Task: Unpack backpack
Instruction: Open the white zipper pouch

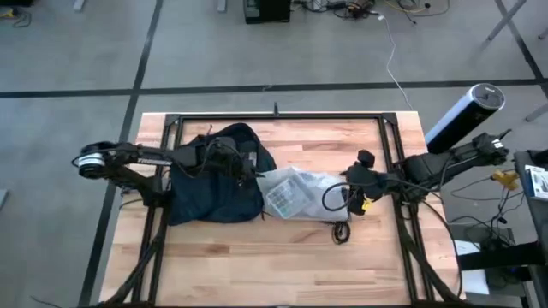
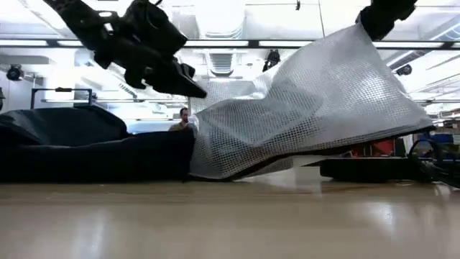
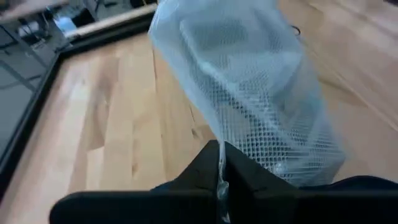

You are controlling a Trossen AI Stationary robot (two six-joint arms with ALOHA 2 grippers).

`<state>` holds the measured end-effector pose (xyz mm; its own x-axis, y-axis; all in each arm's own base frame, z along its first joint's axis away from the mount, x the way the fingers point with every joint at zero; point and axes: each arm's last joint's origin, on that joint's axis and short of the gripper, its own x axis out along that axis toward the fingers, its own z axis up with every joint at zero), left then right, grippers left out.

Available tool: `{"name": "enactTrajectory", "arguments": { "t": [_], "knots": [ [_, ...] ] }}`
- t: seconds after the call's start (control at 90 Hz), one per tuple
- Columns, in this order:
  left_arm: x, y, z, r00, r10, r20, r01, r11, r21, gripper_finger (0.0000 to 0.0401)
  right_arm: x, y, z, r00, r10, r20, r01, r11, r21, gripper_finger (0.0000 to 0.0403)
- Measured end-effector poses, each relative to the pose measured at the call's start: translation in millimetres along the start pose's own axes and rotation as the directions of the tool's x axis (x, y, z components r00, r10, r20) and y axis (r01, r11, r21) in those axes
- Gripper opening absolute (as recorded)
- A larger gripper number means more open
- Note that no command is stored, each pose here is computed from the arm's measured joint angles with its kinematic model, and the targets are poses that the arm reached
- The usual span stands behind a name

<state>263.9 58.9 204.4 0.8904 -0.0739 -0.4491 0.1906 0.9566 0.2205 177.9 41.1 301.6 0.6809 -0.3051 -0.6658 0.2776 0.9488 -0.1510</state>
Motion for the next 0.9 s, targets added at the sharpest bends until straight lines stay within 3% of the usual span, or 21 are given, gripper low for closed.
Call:
{"name": "enactTrajectory", "arguments": {
  "t": [0.111,0.244,0.511,0.722,0.9],
  "knots": [
    [-2,-2,-2,1.000,0.010,0.023,-0.010,1.000,-0.010,0.0000,-3,-5,3,0.988,-0.148,0.049,0.152,0.984,-0.096,0.0213],
    [0,-2,-5,1.000,0.014,0.013,-0.014,1.000,-0.020,0.0000,-5,-8,7,0.965,-0.244,0.092,0.258,0.948,-0.188,0.0218],
    [15,5,-19,0.967,0.232,-0.109,-0.235,0.972,-0.019,0.0000,14,-12,-7,0.962,-0.274,-0.003,0.264,0.927,-0.265,0.0252],
    [32,11,-23,0.956,0.264,-0.131,-0.267,0.964,-0.002,0.0000,34,-4,-13,0.953,-0.297,-0.066,0.258,0.904,-0.342,0.0287],
    [39,15,-21,0.927,0.320,-0.197,-0.321,0.947,0.026,0.0005,44,-3,-15,0.894,-0.444,-0.060,0.366,0.800,-0.475,0.0299]
  ]
}}
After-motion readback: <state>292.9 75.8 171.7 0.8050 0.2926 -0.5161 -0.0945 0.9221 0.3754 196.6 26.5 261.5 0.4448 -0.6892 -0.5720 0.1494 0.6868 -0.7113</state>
